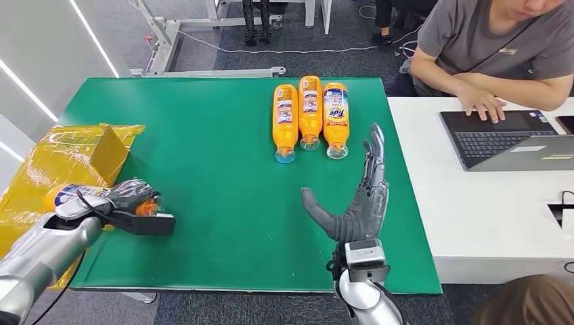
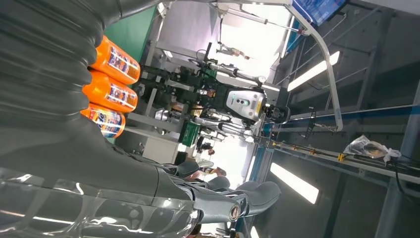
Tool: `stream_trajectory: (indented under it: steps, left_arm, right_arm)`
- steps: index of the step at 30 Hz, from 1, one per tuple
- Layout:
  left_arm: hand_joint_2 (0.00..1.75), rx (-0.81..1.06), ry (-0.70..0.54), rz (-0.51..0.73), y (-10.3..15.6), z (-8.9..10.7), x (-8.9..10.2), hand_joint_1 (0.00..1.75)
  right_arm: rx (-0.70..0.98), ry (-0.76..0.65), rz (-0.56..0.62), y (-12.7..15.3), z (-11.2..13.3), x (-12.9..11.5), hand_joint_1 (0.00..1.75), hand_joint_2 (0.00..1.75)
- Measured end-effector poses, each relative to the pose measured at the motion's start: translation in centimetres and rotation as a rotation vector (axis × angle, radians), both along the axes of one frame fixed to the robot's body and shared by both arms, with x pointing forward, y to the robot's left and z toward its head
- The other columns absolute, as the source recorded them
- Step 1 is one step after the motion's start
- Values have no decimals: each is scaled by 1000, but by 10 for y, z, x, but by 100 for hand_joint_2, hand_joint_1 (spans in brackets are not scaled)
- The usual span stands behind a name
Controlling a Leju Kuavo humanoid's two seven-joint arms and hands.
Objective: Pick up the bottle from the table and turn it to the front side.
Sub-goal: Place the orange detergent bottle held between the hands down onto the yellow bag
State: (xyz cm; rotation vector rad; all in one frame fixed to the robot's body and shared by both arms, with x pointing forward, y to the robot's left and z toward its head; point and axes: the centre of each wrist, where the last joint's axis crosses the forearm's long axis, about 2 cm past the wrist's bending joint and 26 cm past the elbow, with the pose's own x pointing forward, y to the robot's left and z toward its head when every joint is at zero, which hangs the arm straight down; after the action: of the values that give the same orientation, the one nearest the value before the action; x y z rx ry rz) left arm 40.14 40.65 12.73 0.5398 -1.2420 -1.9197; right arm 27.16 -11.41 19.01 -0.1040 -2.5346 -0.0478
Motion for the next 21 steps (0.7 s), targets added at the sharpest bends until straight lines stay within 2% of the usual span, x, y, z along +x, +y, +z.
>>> stream_trajectory:
  steps: [1,5,10,21]
  left_arm:
    - [175,-4,0,-7,-4,0,1,0]
    - [175,-7,-2,-26,-15,-1,4,0]
    - [175,-8,-1,-31,-16,1,6,0]
    - [175,-59,98,45,20,9,-3,0]
  right_arm:
    - [0,0,1,1,0,0,0,175]
    - [0,2,2,1,0,0,0,175]
    - [3,2,4,2,0,0,0,175]
    - [6,3,11,3,1,0,0,175]
